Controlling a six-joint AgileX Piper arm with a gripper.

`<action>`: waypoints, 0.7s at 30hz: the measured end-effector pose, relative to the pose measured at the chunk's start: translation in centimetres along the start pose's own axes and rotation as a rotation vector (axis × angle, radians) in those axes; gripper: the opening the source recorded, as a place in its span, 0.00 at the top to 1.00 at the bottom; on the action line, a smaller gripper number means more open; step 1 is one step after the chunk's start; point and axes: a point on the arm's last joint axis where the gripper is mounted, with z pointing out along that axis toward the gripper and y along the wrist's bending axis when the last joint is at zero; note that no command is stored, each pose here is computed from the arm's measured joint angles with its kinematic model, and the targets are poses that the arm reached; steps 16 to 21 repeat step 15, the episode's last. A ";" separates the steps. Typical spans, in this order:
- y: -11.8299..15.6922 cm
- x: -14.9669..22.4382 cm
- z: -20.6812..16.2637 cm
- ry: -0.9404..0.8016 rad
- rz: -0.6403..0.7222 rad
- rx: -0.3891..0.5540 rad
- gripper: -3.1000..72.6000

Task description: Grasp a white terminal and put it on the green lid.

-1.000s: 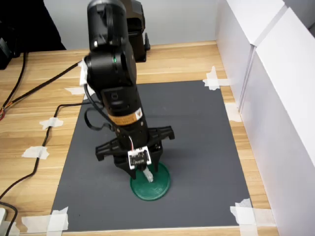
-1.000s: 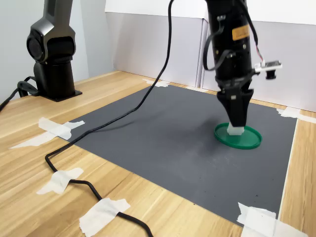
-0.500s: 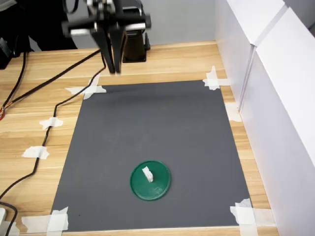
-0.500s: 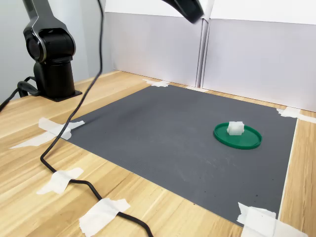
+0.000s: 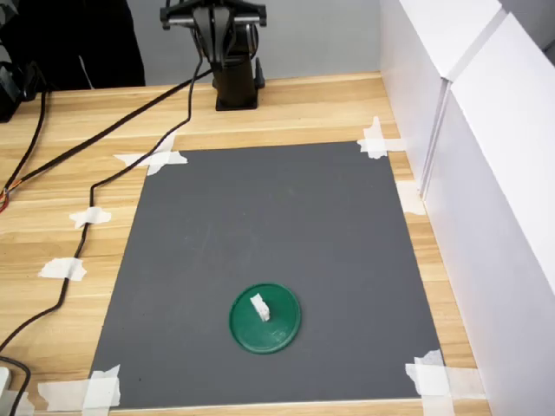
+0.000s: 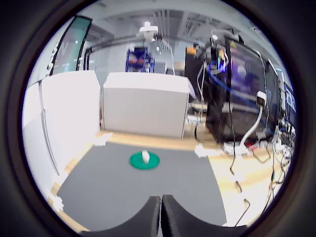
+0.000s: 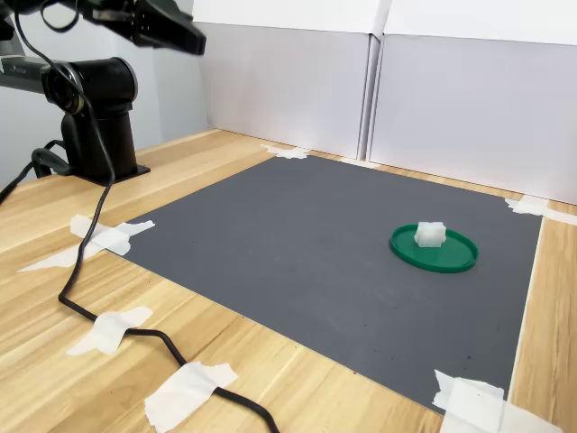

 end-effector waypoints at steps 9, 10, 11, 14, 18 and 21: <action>-0.2 -0.3 0.0 -0.039 0.071 0.030 0.98; -0.2 -0.3 0.0 -0.040 0.073 0.030 0.98; -0.2 -0.3 0.0 -0.042 0.075 0.030 0.98; -0.2 -0.3 0.0 -0.044 0.077 0.030 0.98; -0.2 -0.3 0.0 -0.044 0.077 0.030 0.98; -0.2 -0.3 0.0 -0.044 0.077 0.030 0.98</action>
